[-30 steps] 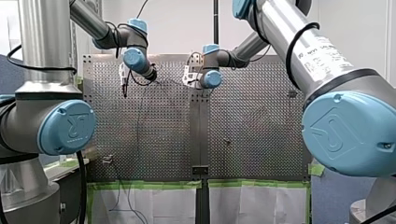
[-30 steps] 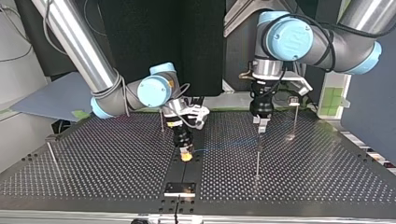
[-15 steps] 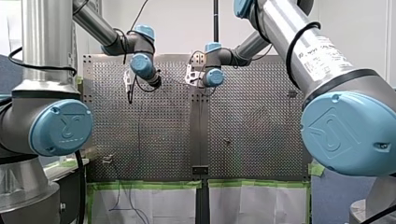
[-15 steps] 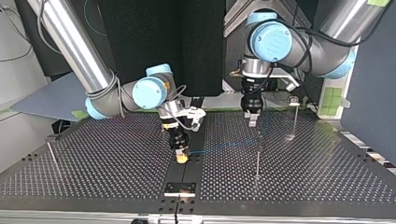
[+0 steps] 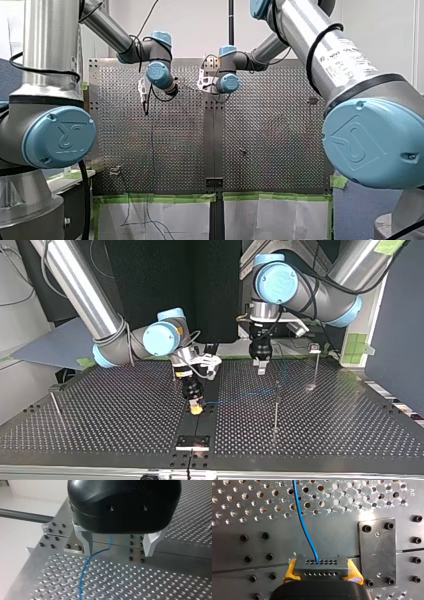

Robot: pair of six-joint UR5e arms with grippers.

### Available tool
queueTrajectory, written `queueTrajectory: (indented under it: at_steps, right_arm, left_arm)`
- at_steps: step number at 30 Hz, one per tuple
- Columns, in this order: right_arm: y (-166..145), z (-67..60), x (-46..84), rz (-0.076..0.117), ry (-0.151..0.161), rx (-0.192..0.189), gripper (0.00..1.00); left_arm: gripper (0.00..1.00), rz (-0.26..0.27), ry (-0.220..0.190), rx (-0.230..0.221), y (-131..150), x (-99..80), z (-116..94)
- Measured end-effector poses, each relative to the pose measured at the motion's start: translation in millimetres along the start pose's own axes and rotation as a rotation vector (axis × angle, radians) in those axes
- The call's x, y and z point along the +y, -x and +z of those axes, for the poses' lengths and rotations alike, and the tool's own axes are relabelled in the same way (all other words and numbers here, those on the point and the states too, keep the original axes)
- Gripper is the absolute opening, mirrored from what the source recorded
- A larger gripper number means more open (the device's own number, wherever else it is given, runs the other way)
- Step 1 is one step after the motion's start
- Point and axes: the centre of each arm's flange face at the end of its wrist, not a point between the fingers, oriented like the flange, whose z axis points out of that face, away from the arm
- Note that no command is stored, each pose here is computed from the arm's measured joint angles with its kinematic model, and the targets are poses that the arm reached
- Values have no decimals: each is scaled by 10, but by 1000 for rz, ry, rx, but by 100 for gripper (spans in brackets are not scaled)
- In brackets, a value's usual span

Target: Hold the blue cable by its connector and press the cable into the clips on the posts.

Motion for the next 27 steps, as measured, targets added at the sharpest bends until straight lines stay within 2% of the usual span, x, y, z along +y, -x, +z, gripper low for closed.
queueTrajectory:
  at_steps: [18,27]
  right_arm:
    - [5,-3,-13,-10,-5,-2,0]
    - [6,3,8,-14,-2,-1,0]
  left_arm:
    - [100,-12,8,2,158,-322,314]
    - [100,-27,4,-31,402,-412,495]
